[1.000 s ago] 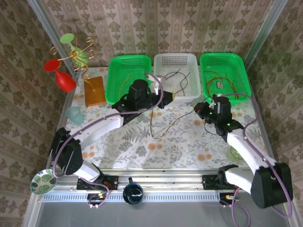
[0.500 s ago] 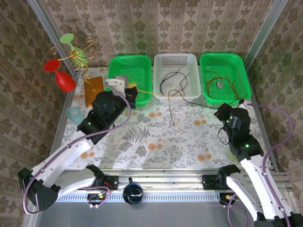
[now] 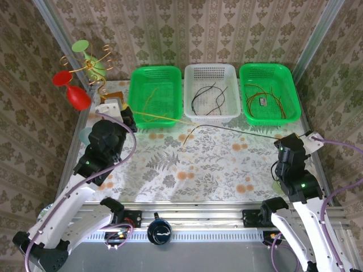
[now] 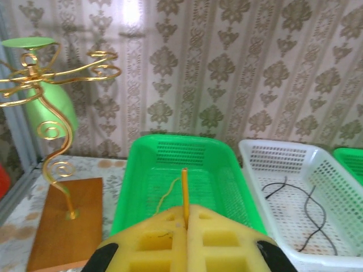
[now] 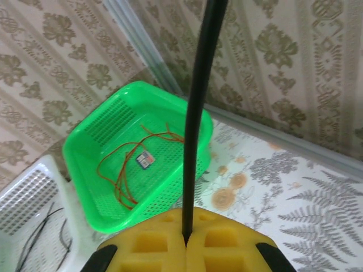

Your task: Untangle the cables

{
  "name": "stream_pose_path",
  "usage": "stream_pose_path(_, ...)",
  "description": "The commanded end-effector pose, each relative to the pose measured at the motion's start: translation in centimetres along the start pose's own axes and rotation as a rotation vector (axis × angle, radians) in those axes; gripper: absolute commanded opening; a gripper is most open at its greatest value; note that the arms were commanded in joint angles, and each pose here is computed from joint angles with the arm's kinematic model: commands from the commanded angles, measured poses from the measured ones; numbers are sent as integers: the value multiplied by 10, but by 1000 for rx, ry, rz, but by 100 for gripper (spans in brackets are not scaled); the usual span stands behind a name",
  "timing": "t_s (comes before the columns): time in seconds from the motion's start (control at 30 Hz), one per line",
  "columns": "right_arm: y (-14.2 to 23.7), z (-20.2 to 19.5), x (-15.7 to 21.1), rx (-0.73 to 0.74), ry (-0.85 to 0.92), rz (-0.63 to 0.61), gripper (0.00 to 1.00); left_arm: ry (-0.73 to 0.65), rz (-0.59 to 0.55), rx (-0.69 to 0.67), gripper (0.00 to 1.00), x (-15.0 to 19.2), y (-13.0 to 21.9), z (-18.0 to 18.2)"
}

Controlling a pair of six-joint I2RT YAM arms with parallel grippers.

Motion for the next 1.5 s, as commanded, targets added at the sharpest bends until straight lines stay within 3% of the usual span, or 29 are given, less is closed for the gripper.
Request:
stream_pose_path(0.0, 8, -17, -15, 167, 13, -97, 0, -39, 17, -98, 0, 2, 3, 16)
stream_pose_path(0.4, 18, -35, -28, 356, 82, -212, 0, 3, 67, -265, 0, 5, 8, 56)
stream_pose_path(0.7, 17, -40, -25, 405, 118, -219, 0, 94, 83, -280, 0, 12, 10, 71)
stream_pose_path(1.0, 18, -46, -22, 462, 151, -233, 0, 96, 94, -301, 0, 14, 11, 77)
stream_pose_path(1.47, 17, -55, -18, 562, 202, -245, 0, 176, 44, -462, 0, 21, 24, 102)
Point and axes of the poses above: each hand's point on the last joint's axis, 136 mm out from that joint toward the fingers, its own y axis back along the fingers, its own z axis along the line the jaws close on, x = y × z, the point moved 9 cm from there along y, back along the fingers, and after that the axes turned 9 degrees about y, right-handed, at the moved point
